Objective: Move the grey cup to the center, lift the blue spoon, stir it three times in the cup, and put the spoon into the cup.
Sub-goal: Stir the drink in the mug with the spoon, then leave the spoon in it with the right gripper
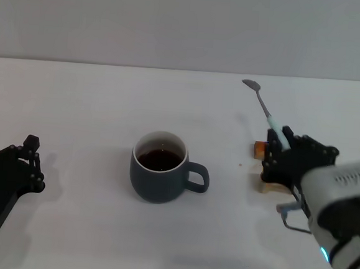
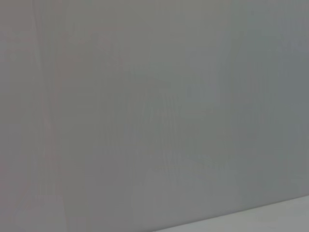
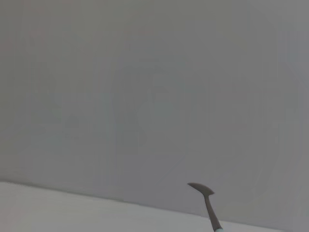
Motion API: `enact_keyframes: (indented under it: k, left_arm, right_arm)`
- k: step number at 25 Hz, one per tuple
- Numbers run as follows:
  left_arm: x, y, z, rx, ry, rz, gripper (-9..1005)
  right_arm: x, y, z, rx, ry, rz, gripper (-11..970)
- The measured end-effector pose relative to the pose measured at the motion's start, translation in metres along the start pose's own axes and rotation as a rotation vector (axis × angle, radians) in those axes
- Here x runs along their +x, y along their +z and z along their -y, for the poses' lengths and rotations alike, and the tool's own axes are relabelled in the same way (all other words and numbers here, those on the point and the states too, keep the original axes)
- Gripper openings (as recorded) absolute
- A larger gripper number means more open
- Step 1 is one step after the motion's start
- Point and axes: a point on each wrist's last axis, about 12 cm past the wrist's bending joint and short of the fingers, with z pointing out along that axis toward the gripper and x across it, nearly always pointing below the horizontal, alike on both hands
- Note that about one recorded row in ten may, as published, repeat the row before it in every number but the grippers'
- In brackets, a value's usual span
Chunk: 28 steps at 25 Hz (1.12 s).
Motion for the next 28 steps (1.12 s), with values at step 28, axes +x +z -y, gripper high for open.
enact_keyframes:
  k: [28]
  left_arm:
    - [0.001, -0.001, -0.005, -0.016, 0.009, -0.005, -1]
  right_arm:
    - [-0.021, 0.028, -0.036, -0.078, -0.202, 0.485, 161]
